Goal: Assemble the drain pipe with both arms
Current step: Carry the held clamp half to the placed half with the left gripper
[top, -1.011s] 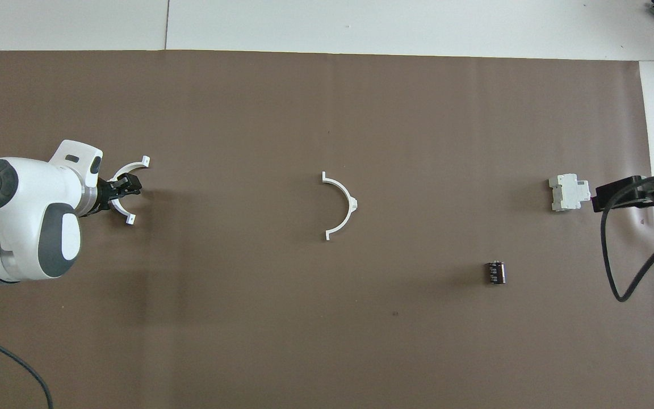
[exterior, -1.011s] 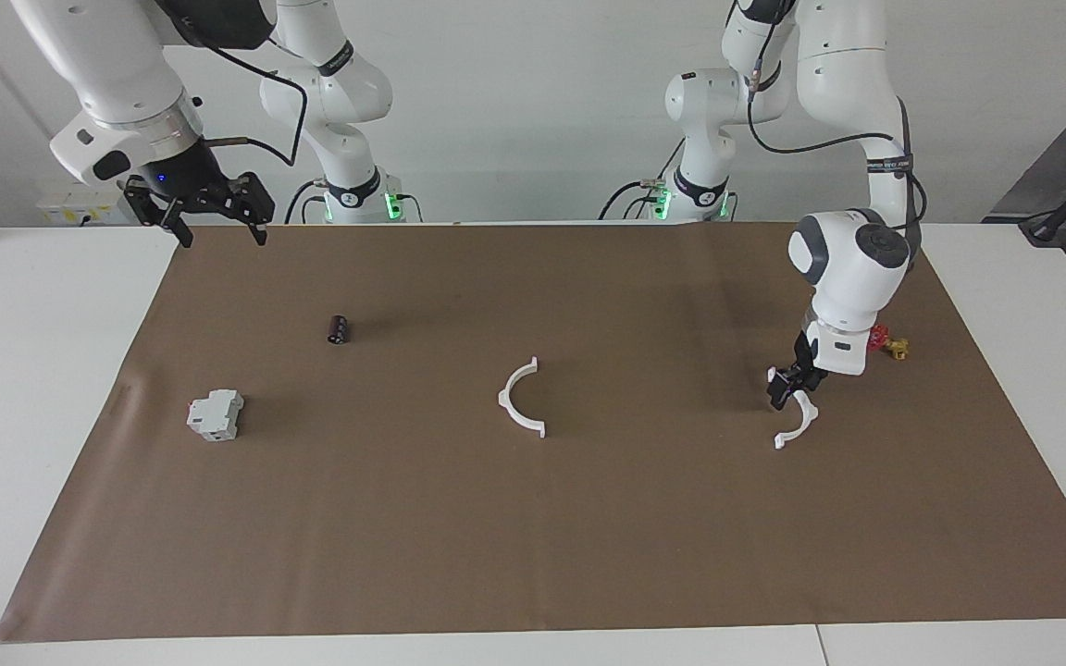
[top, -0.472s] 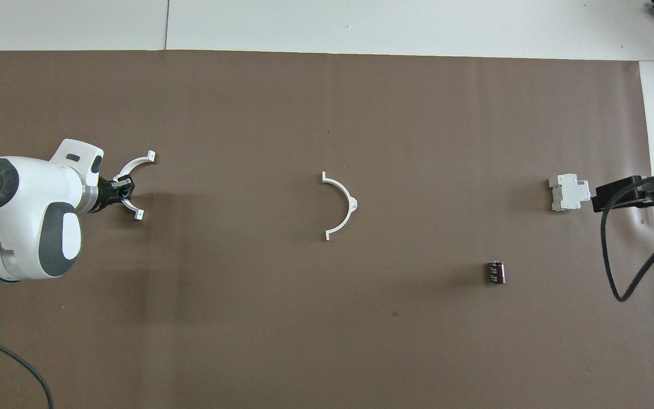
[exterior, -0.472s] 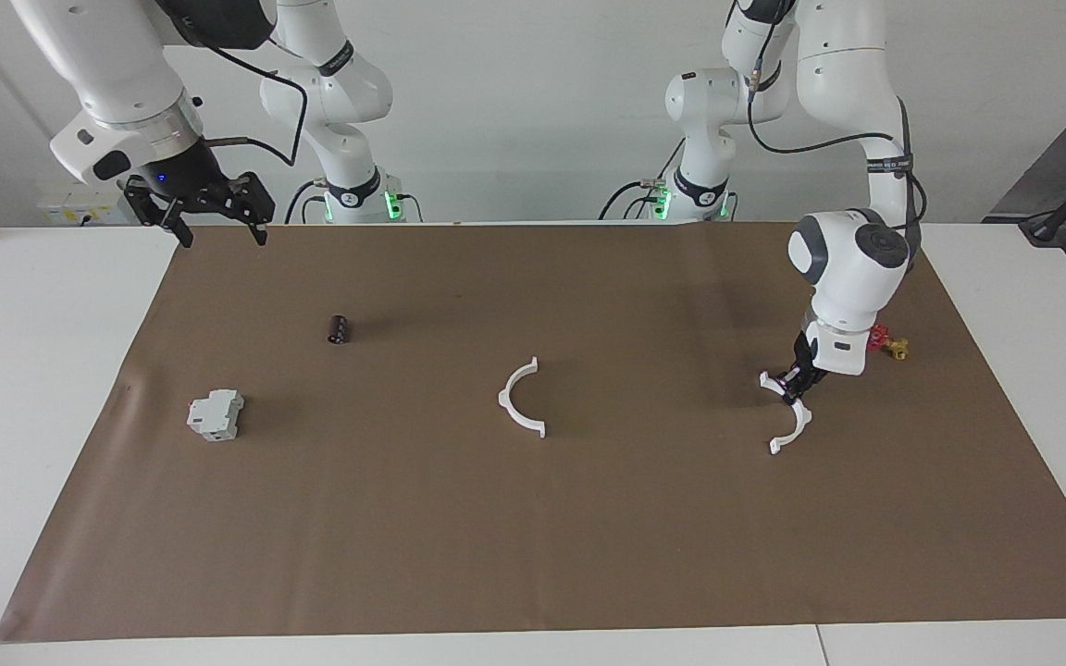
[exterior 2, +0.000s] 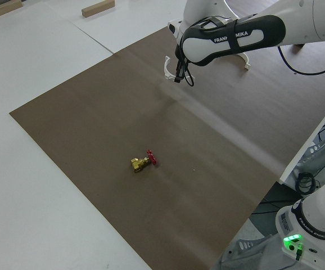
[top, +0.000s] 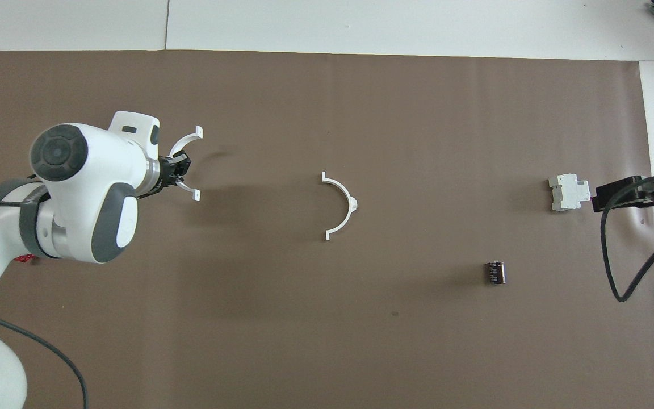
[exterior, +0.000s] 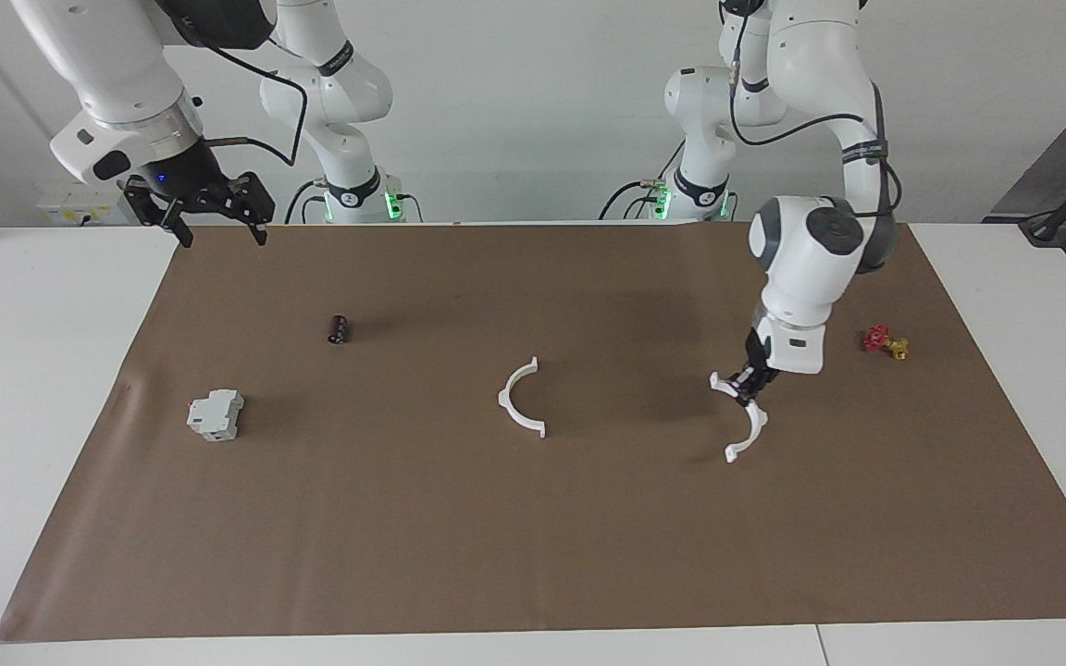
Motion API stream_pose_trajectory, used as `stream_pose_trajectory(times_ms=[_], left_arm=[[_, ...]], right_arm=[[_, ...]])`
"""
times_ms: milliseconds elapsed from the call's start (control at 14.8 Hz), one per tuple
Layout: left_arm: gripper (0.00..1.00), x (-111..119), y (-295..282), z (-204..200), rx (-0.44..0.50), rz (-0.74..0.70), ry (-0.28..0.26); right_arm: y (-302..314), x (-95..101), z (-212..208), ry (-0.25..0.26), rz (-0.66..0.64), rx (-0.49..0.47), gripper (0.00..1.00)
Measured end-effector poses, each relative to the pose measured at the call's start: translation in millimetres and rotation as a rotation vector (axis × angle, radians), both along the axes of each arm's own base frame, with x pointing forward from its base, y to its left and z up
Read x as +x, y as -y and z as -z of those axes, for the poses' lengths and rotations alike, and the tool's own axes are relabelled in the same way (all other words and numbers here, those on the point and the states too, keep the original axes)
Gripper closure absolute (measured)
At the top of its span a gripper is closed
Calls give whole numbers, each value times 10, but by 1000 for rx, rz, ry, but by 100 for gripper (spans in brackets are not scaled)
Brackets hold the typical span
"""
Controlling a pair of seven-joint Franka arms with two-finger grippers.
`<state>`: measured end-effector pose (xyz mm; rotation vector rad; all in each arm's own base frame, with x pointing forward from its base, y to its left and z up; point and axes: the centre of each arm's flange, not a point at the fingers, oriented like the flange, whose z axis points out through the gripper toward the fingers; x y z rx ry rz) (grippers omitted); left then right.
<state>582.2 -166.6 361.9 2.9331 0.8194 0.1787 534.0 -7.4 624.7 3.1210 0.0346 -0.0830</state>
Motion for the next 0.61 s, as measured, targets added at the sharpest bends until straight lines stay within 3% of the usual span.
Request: stream_pose_trajectory(times_ms=[270, 472, 607], left_arm=[[93, -299, 1060, -129, -35, -72, 4], [93, -549, 1631, 172, 10, -128, -16], [93, -600, 1823, 403, 17, -185, -21]], right_arm=[[0, 0, 0, 0, 0, 0, 0], [0, 0, 0, 0, 0, 0, 0], [0, 0, 0, 0, 0, 0, 0]])
